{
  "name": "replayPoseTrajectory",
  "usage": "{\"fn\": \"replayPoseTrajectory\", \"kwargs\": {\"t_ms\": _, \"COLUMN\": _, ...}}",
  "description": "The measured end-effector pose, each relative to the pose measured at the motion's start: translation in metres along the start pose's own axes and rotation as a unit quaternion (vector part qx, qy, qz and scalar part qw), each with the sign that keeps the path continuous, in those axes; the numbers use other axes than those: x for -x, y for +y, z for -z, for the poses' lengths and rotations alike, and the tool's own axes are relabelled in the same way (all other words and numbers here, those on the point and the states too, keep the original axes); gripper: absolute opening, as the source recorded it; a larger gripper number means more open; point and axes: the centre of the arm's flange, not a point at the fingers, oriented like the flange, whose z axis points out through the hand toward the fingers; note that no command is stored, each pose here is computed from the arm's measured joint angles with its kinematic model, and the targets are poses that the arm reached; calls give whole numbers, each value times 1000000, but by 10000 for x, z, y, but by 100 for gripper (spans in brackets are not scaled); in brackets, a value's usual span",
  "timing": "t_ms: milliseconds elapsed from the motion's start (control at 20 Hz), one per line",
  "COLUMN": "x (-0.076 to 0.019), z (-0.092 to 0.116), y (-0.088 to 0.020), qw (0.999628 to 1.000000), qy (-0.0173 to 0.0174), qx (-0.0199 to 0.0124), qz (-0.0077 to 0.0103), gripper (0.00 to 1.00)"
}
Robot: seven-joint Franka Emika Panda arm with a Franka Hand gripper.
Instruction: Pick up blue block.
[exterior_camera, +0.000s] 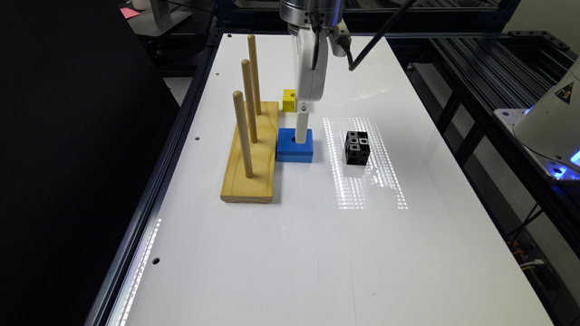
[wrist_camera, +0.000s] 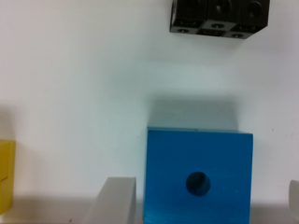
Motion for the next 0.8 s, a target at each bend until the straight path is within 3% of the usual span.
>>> {"fn": "replayPoseTrajectory", "kwargs": {"t_ms": 200, "x": 7, "z": -96, "y": 9, "qw": 999978, "qy": -5124, "qx": 4202, "qz": -400, "gripper": 100}}
{"fn": "replayPoseTrajectory", "kwargs": {"t_ms": 450, "x": -20, "z": -314, "y": -13, "qw": 999961, "qy": -7841, "qx": 3756, "qz": -1419, "gripper": 100}}
{"fn": "replayPoseTrajectory", "kwargs": {"t_ms": 800, "x": -48, "z": -340, "y": -41, "qw": 999961, "qy": -8044, "qx": 3165, "qz": -1697, "gripper": 100}}
